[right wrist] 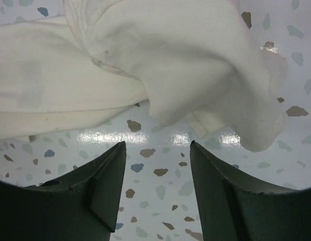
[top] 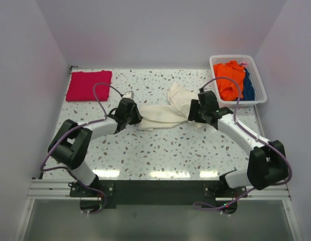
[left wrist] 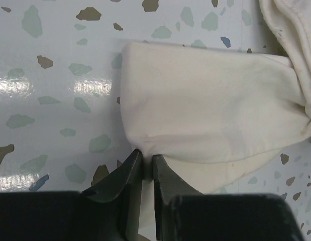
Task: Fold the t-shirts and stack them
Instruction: Flatten the tshirt out
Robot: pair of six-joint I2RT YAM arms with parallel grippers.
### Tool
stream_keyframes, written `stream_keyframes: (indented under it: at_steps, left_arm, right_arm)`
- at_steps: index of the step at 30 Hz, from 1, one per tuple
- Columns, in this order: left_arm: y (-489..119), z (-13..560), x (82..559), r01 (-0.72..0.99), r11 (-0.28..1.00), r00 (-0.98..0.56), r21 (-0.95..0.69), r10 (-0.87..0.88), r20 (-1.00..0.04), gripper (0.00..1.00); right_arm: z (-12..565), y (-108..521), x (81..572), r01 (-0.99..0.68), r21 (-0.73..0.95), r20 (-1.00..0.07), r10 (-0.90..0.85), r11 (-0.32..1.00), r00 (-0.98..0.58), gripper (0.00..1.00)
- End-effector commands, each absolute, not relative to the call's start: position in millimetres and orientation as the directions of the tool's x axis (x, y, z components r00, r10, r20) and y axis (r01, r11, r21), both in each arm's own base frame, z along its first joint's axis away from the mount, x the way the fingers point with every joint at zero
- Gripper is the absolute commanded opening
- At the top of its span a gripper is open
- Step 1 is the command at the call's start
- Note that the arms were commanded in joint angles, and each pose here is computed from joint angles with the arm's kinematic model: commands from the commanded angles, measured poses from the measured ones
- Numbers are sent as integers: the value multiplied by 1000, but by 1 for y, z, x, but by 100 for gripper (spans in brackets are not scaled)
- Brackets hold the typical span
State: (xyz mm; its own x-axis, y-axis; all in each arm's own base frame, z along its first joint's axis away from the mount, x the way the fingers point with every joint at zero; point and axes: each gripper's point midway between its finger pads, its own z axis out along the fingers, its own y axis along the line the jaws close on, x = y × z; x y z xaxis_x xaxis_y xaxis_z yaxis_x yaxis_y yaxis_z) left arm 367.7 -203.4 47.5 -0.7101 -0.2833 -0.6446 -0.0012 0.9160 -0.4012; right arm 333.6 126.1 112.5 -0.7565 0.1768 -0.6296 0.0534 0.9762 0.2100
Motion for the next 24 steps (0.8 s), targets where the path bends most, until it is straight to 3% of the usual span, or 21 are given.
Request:
stream_keyframes:
  at_steps: [1, 7, 19, 24]
  left_arm:
    - [-211, 78, 386, 32, 892, -649, -451, -325, -688, 17]
    - [-210, 96, 382, 37, 885, -641, -465, -336, -690, 1]
    - [-202, 128, 367, 61, 896, -641, -440, -303, -706, 0]
    - [-196, 144, 361, 79, 908, -634, -411, -273, -724, 0]
  right_arm:
    - [108, 117, 336, 70, 151, -645, 152, 986, -749, 58]
    - [96, 110, 337, 77, 96, -639, 121, 992, -760, 66]
    - [79, 143, 358, 11, 14, -637, 18, 1000, -771, 77]
    - [72, 152, 367, 36, -33, -630, 7, 999, -776, 71]
